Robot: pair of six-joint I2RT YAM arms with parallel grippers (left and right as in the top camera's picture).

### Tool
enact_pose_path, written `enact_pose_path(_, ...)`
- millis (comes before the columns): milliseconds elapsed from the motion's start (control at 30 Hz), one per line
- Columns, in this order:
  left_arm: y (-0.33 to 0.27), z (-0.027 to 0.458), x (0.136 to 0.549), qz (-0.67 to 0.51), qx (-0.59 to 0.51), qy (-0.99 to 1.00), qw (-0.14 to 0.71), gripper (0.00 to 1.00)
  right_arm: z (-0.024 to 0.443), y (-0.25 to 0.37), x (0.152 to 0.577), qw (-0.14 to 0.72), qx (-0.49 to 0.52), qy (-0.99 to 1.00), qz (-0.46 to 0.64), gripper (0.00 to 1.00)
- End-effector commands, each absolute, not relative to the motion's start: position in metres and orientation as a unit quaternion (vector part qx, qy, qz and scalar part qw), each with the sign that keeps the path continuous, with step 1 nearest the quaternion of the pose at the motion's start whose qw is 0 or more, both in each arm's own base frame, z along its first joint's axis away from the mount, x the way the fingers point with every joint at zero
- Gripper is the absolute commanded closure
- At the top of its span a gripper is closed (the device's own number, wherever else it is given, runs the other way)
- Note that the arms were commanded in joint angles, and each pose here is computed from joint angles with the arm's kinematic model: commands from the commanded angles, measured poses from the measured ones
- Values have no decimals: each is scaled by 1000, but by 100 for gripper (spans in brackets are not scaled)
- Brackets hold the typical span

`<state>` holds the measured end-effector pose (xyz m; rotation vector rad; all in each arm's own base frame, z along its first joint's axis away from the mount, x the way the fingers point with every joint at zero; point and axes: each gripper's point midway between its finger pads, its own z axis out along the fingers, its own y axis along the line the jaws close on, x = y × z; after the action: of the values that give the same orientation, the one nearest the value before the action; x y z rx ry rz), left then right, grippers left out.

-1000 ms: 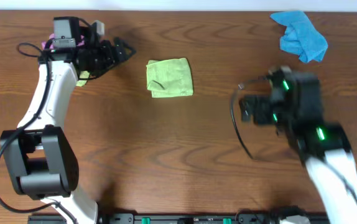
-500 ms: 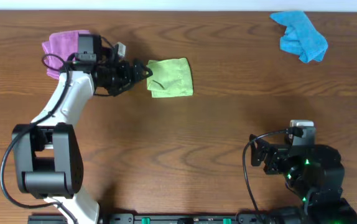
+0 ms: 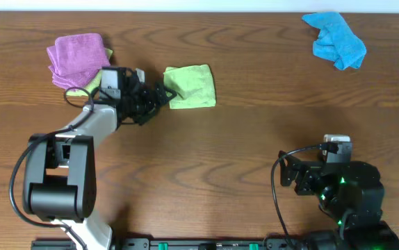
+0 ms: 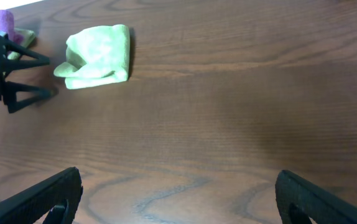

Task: Fold the cloth
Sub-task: 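Grasp the folded green cloth with the left gripper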

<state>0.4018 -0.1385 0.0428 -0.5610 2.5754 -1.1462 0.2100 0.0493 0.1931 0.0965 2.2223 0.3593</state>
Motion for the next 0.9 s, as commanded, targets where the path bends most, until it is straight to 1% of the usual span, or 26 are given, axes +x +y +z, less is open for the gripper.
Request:
enact_pose_path(0,-136,37,398,-390,-235,880,135,5,190,46,210,427,52,891,143,1)
enact_pose_path(233,-136,23,394,-387,-270,870,144,5,190,46,210,427,52,891,143,1)
enact_pose_path(400,-151,13,393,-383,-267,873,141,5,190,46,210,427,52,891,143,1)
enact_pose_path(500,-161,7,397,-386,-266,871,147,5,190,46,210,427,52,891,143,1)
enact_pose_path(867,-168,-25,408,-383,-289,863,156,5,190,46,210,427,52,891,143,1)
